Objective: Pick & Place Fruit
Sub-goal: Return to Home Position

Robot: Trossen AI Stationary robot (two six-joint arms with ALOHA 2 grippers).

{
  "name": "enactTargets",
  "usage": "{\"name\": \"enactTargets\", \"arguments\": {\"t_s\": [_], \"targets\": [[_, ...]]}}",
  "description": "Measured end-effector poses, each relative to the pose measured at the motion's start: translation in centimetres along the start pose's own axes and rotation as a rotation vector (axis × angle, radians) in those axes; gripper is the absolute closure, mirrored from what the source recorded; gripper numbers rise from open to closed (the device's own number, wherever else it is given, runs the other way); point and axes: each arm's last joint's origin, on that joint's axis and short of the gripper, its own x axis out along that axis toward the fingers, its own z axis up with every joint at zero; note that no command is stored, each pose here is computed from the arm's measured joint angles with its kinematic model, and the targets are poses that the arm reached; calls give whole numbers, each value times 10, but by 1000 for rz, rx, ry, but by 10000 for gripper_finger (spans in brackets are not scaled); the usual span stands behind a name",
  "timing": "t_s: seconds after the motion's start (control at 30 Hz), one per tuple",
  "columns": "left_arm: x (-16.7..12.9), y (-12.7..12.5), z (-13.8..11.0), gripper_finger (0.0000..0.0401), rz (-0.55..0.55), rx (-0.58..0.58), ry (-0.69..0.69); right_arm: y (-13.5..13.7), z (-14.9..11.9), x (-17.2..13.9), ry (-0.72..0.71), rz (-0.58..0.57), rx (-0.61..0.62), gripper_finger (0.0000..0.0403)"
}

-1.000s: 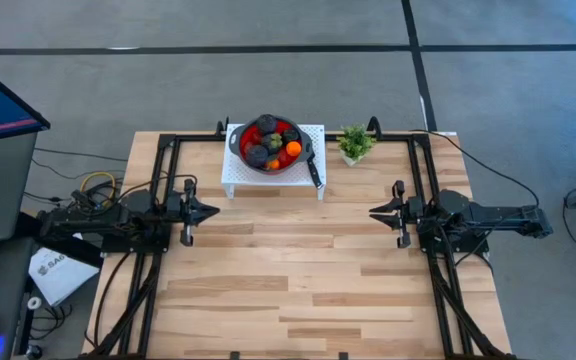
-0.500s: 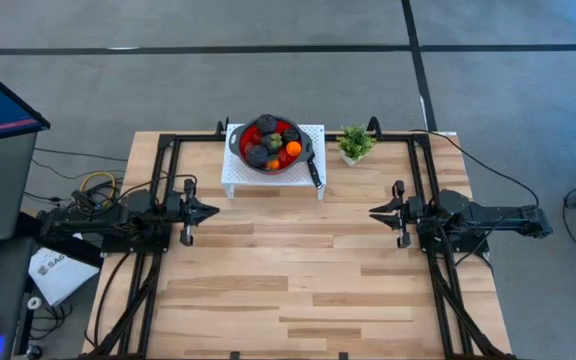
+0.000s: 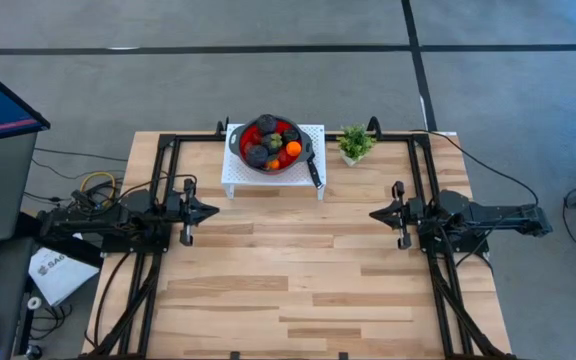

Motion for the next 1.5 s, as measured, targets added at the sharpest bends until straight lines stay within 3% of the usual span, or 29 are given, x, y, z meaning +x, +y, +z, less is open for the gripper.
{"name": "enactTargets", "arguments": {"t_s": [1.5], "targets": [[0, 0, 1, 393, 0, -1, -9, 1, -1, 0, 6, 23, 0, 390]]}}
